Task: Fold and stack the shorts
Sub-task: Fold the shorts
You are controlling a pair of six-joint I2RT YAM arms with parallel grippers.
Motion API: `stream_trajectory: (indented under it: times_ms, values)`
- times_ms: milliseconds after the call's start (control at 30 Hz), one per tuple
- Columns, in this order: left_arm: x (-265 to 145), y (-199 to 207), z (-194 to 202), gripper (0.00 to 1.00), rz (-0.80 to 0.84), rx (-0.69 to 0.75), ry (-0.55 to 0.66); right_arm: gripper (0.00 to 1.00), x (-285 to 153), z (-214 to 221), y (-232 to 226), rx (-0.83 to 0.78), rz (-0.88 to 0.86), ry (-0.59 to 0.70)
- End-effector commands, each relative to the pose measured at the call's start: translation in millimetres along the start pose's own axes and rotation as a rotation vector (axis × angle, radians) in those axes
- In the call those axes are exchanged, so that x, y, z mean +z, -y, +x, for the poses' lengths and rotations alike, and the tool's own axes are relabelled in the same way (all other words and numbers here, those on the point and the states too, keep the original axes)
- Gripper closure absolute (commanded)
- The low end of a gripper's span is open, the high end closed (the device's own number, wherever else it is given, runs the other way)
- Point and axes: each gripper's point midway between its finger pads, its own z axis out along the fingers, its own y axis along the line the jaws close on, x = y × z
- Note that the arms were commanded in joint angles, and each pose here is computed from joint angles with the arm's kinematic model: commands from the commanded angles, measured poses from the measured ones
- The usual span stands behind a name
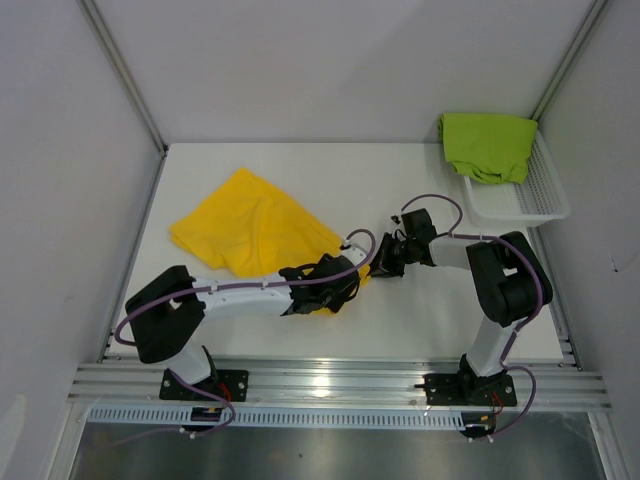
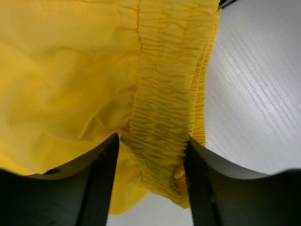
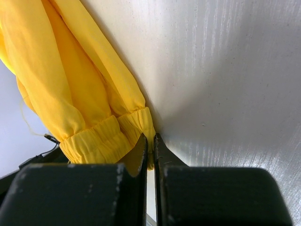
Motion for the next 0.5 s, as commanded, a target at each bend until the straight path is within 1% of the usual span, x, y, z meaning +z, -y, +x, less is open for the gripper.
stream_trajectory:
  times_ms: [0, 67, 100, 167, 200, 267, 300, 400, 467]
  values:
    - [-0.7, -6.1, -12.9, 0.46, -0.024, 0.042, 0.023, 1.0, -2.6, -14.1, -9.7, -0.042, -0.021, 0.045]
    - [1.2, -7.2, -10.7, 0.5, -0.032, 0.053, 0.015, 1.0, -2.8, -14.6, -9.9, -0.04, -0.023, 0.046]
    - [4.4, -7.2, -8.6, 0.53, -0.037, 0.062, 0.007, 1.0, -2.9, -14.2, -9.9, -0.04, -0.023, 0.044]
    - [7.9, -7.4, -5.0, 0.62, -0.042, 0.069, -0.001, 1.0, -3.2, -15.4, -10.2, -0.04, -0.024, 0.047]
    - [9.6, -6.6, -4.0, 0.7, -0.041, 0.068, -0.002, 1.0, -3.0, -14.8, -10.8, -0.041, -0.026, 0.045]
    - [15.1, -3.7, 2.8, 0.75, -0.032, 0.073, -0.019, 1.0, -3.5, -15.3, -10.6, -0.038, -0.028, 0.046]
    - [17.0, -2.2, 5.5, 0.8, -0.028, 0.07, -0.022, 1.0, -3.9, -15.8, -10.8, -0.037, -0.029, 0.046]
    - [21.4, -0.4, 15.7, 0.85, -0.021, 0.073, -0.045, 1.0, -5.1, -17.3, -10.4, -0.031, -0.031, 0.047]
    - [20.8, 1.5, 18.9, 0.87, -0.014, 0.079, -0.051, 1.0, -6.0, -18.6, -10.5, -0.03, -0.032, 0.05]
